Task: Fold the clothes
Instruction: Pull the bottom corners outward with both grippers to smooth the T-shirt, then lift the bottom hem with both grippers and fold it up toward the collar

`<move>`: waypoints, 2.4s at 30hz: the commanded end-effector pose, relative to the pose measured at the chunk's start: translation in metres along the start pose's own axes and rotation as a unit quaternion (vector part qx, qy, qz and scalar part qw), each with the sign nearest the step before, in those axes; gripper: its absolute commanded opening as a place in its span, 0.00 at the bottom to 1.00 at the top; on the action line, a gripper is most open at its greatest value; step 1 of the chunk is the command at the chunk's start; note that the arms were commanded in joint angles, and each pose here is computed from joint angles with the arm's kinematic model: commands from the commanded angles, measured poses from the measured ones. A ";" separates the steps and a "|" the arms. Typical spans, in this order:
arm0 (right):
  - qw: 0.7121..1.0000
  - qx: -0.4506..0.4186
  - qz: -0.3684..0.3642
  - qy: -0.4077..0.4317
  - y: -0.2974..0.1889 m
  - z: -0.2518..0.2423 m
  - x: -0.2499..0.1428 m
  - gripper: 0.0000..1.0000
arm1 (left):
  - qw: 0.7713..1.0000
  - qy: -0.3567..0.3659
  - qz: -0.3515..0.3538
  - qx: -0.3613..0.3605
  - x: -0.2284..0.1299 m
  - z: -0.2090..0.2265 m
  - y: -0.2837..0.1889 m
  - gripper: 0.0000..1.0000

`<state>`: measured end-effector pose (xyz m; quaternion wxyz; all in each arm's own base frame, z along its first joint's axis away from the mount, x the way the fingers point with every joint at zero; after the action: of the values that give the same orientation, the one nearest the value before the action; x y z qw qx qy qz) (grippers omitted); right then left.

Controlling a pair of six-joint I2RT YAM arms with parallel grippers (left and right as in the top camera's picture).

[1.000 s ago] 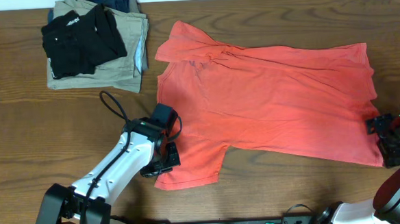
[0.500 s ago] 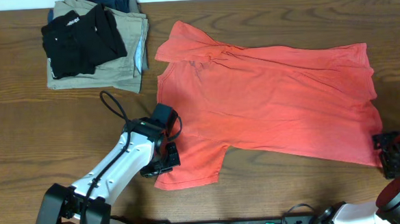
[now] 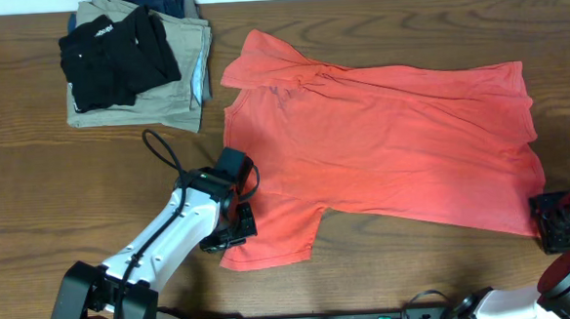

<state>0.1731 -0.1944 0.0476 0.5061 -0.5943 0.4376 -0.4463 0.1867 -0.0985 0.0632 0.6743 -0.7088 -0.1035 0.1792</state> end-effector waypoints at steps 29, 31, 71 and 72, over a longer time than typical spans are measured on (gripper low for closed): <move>0.994 0.087 0.040 -0.057 -0.031 0.010 -0.025 0.01 | 0.990 0.057 -0.073 -0.106 -0.030 0.010 -0.073 0.06; 0.993 0.094 0.029 -0.064 -0.042 0.009 -0.024 0.01 | 0.984 0.069 -0.096 -0.133 -0.038 0.009 -0.088 0.06; 0.957 0.203 -0.158 -0.134 -0.128 0.076 0.001 0.01 | 0.905 -0.070 -0.420 -0.001 0.040 -0.024 -0.095 0.06; 0.957 0.203 -0.158 -0.134 -0.124 0.080 0.003 0.01 | 0.904 -0.076 -0.420 0.005 0.046 -0.023 -0.092 0.06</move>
<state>0.2519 -0.1628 0.1682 0.6018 -0.5885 0.1630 -0.5148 0.2343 -0.1145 0.1559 0.6523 -0.6326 -0.4132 -0.0601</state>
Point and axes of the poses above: each gripper's point midway between its finger pads, its own y axis out along the fingers, its own z axis along the line the jaws close on, x = y × z, the point moved 5 cm from there along -y, back along the fingers, and after that the axes turned 11 degrees about -y, right-handed, at the moved point
